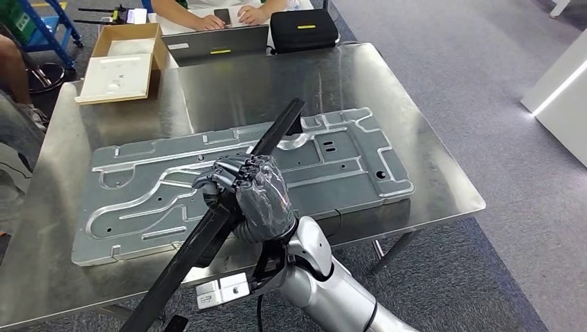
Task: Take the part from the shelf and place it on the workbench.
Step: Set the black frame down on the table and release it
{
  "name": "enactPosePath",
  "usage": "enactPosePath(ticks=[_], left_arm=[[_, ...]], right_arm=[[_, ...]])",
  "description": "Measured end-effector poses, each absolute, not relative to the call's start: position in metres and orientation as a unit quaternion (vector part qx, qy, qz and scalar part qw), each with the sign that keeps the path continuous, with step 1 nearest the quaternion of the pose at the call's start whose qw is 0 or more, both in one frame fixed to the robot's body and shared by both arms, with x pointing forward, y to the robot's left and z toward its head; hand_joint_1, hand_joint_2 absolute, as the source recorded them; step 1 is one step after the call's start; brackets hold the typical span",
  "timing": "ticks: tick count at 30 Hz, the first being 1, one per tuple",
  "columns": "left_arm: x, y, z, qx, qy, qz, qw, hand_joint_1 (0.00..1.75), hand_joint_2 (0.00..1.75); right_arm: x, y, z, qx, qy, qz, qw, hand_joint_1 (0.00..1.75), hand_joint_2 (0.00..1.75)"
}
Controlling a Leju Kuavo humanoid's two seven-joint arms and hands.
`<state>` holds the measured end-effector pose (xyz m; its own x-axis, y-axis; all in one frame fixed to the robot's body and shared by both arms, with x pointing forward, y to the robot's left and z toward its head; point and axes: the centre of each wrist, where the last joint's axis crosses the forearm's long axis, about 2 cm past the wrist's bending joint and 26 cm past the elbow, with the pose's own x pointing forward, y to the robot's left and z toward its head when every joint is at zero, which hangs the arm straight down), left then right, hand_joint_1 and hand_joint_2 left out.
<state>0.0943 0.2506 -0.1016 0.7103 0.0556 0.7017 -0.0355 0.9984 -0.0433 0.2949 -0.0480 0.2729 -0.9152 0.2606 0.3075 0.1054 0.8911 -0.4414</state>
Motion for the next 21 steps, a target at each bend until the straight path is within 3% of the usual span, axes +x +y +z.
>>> enactPosePath(ticks=[14,21], left_arm=[[0.096,0.247,-0.101,-0.018,-0.385,0.023,0.922,0.00,1.75],[0.108,0.245,-0.098,-0.031,-0.387,0.000,0.922,0.00,1.75]], right_arm=[[0.301,-0.050,0.277,-0.125,-0.948,0.220,0.191,1.75,1.75],[0.370,-0.082,0.322,-0.268,-0.904,0.276,0.188,1.75,1.75]])
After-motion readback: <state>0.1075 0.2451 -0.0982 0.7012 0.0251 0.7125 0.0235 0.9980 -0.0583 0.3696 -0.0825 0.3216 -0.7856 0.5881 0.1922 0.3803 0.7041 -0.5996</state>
